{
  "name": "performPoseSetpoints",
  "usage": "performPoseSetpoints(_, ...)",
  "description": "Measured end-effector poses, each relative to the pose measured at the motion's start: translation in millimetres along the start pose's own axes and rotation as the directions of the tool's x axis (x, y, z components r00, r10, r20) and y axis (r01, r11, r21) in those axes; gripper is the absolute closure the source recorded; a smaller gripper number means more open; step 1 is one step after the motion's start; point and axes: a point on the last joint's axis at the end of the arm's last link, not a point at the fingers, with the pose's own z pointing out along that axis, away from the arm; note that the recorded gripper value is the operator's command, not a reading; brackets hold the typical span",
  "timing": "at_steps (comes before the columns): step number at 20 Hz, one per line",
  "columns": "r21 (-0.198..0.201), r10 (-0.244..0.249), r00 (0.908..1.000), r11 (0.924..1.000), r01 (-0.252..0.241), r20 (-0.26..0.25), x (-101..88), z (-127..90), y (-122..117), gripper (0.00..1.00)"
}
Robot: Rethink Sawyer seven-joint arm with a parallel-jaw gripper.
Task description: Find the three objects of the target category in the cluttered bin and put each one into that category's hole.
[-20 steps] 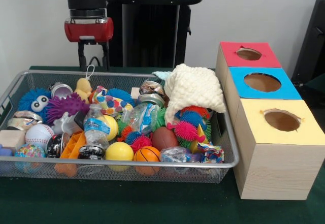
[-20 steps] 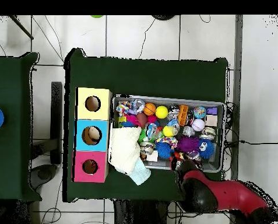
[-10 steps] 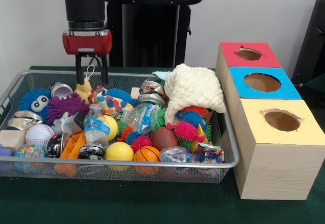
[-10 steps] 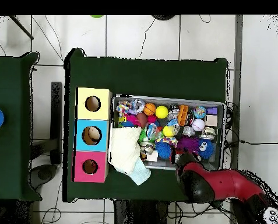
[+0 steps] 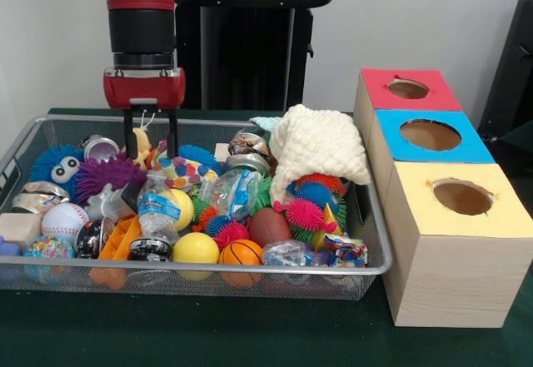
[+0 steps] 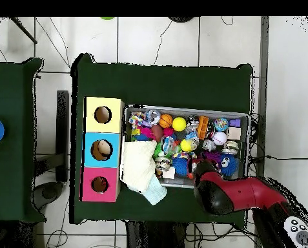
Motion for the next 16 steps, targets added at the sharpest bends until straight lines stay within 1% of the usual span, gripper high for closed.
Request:
performPoseSetpoints(3,0.009,-0.011,0.9999,0.9999,0.011,0.001,-1.4,2.2,-1.0,0.0)
performPoseSetpoints(4,0.019,-0.02,0.9998,0.9996,0.02,0.004,-3.7,3.2,-4.2,0.0)
performPoseSetpoints(8,0.028,-0.021,0.9997,0.9994,0.021,0.011,-7.0,3.8,-9.2,0.0)
performPoseSetpoints(12,0.036,-0.007,0.9999,0.9993,0.007,0.014,-6.2,3.0,-18.3,0.0)
performPoseSetpoints(16,0.048,0.021,0.9997,0.9986,-0.021,0.014,-0.8,0.7,-33.8,0.0)
